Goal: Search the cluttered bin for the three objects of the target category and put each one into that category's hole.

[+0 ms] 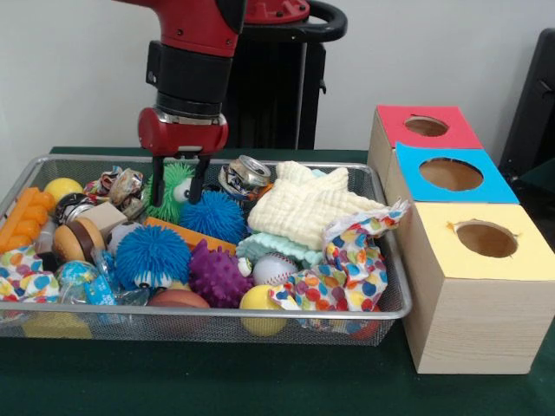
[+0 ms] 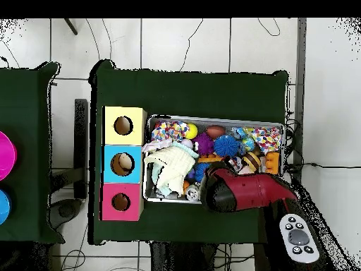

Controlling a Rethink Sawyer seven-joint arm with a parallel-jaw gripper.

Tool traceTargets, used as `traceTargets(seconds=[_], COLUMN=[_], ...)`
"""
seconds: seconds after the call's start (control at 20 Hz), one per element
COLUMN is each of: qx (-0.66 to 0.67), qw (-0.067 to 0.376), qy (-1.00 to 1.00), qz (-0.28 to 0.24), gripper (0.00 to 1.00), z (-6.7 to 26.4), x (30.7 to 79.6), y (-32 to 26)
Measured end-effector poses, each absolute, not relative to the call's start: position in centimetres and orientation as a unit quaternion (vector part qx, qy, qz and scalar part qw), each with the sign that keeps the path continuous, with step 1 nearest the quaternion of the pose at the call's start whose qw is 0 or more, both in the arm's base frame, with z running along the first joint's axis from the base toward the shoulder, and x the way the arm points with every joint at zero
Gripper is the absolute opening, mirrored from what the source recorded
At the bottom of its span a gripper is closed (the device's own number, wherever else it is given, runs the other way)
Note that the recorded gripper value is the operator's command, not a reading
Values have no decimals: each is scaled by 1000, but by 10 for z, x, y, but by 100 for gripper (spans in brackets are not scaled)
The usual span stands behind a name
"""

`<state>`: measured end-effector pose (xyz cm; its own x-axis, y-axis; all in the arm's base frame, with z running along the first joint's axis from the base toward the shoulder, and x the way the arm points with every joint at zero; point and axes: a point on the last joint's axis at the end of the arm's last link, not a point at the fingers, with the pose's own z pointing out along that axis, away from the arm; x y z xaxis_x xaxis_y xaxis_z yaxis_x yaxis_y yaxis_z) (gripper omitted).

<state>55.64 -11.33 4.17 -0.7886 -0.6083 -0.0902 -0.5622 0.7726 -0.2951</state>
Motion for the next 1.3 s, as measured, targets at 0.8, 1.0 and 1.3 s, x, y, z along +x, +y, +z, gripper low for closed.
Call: traceTargets(seconds=[0.8,1.0,1.3], qx=[-243,-238,-238], qw=[49,36,21], qy=[958,961,963], qz=[-145,-140,-125], gripper=[100,100,100], z=[32,22,7], x=[521,514,506], y=[-144,-139,-117])
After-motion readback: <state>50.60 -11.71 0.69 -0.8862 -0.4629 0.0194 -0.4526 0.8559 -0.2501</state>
